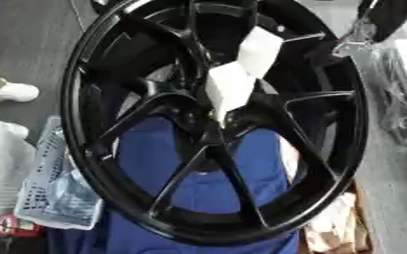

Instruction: Pull the pin out of the wheel hub.

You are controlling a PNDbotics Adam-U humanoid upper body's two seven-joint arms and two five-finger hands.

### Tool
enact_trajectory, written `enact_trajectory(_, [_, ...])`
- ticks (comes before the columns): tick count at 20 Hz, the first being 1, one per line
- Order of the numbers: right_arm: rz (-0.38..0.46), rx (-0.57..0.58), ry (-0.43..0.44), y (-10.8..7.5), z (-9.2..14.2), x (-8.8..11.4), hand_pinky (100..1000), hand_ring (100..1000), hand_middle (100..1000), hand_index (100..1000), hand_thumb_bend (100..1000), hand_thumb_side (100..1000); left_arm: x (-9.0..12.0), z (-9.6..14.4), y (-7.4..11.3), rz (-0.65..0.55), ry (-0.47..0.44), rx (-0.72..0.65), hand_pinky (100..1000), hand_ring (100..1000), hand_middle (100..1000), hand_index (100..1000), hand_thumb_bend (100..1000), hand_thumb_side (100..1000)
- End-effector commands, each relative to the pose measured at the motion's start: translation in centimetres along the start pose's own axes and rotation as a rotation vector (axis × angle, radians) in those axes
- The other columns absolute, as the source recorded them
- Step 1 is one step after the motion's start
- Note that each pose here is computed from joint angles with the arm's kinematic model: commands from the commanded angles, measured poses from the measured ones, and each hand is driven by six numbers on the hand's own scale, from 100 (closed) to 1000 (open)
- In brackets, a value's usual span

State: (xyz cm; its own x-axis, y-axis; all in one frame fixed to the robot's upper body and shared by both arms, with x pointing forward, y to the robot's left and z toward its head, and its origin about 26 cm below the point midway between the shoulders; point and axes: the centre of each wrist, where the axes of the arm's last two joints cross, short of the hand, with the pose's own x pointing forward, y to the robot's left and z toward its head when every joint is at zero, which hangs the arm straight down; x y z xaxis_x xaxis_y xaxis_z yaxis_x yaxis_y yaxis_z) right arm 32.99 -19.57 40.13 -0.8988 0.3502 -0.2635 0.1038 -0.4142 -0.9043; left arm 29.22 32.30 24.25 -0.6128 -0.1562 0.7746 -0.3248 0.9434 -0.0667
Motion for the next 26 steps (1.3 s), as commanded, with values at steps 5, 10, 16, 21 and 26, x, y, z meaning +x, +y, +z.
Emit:
enact_trajectory(5, [0.046,0.0,-0.006,-1.0,0.2,-0.1,882,908,867,892,498,100,0.9,-0.4,-0.1,0.006,-0.033,-0.013,835,775,794,759,323,773])
enact_trajectory(10, [0.044,0.02,-0.012,-0.6,-0.4,-0.4,882,908,864,887,486,100,0.9,-0.5,-0.1,0.008,-0.034,-0.013,836,775,794,759,322,774])
enact_trajectory(16, [0.036,0.041,-0.016,0.0,-1.1,-1.0,881,907,861,874,469,100,1.0,-0.5,-0.2,0.012,-0.036,-0.013,838,774,793,759,320,776])
enact_trajectory(21, [0.032,0.054,-0.015,0.4,-1.3,-1.4,880,906,860,868,462,100,1.0,-0.5,-0.2,0.014,-0.034,-0.013,839,774,793,759,319,778])
enact_trajectory(26, [0.032,0.066,-0.012,0.8,-1.6,-1.8,881,907,863,865,443,100,1.0,-0.5,-0.2,0.017,-0.036,-0.011,839,773,791,758,317,780])
